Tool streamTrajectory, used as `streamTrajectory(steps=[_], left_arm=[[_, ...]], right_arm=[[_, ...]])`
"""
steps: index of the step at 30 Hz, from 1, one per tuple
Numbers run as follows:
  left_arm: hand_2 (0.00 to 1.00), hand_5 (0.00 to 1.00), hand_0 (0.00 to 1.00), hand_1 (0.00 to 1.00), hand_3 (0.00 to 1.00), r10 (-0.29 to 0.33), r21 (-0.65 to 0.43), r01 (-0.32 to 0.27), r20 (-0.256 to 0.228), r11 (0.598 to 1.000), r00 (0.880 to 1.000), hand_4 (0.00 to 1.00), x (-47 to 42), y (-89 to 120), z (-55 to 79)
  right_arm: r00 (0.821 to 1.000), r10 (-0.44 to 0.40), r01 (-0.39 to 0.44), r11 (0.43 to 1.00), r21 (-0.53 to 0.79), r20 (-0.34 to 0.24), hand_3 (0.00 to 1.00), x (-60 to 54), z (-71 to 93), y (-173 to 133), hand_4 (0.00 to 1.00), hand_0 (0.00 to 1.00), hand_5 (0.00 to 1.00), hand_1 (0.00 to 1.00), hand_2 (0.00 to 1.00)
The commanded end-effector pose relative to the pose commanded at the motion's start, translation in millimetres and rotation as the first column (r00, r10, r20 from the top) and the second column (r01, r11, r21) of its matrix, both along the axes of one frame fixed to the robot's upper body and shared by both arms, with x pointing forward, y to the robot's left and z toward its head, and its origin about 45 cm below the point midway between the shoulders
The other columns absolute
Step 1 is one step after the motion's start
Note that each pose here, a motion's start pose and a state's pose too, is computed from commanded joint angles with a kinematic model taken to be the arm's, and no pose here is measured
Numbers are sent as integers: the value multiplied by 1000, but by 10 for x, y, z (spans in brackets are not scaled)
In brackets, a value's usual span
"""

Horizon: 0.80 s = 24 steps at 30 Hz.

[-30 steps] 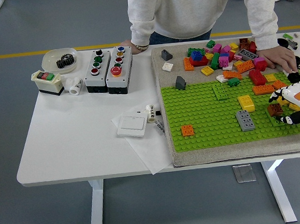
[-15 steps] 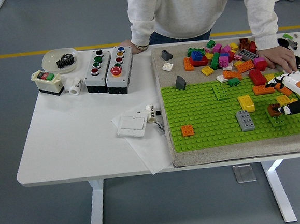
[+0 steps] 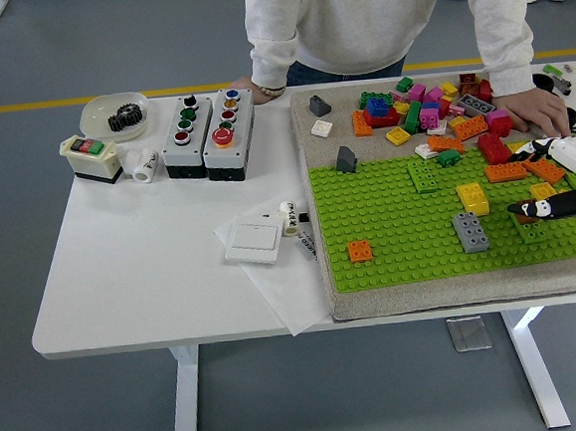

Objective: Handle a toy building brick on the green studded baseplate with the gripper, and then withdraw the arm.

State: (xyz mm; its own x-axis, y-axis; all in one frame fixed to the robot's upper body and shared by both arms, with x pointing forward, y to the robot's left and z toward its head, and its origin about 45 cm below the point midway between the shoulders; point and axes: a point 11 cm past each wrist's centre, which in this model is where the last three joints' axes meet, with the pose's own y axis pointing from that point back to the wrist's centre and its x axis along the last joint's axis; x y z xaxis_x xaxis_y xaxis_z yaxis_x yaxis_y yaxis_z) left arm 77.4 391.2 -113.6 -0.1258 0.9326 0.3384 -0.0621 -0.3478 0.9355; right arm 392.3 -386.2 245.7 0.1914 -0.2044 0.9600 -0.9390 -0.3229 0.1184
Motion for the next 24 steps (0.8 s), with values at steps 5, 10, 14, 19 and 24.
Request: streamTrajectory(steps=[5, 10, 14, 19, 24], left_arm=[[803, 634, 799, 819, 650, 0, 1, 0, -1, 1000, 1000, 707, -1, 5, 1], [803, 633, 800, 820, 652, 2, 0, -2, -2, 1000, 1000, 707, -8, 3, 0], [803, 632, 800, 820, 653, 1, 0, -1, -2, 1000, 1000, 707, -5, 2, 0], [803, 632, 800, 820, 653, 1, 0, -1, -2, 1000, 1000, 707, -2, 2, 0], [803, 630, 800, 819, 653, 2, -1, -2, -3, 1000, 1000, 708, -10, -3, -3]], right_arm=[[999, 2, -2, 1000, 10, -43, 647, -83, -74, 0, 882, 688, 684, 691, 727], [997, -3, 3, 1000, 7, -74, 654, -138, -165, -8, 883, 688, 683, 690, 729], [996, -11, 12, 1000, 4, -86, 651, -152, -217, -26, 885, 684, 679, 688, 725], [994, -24, 24, 1000, -3, -108, 651, -163, -286, -70, 885, 684, 679, 688, 725], [991, -47, 44, 999, -24, -125, 658, -178, -367, -154, 888, 686, 674, 687, 725]])
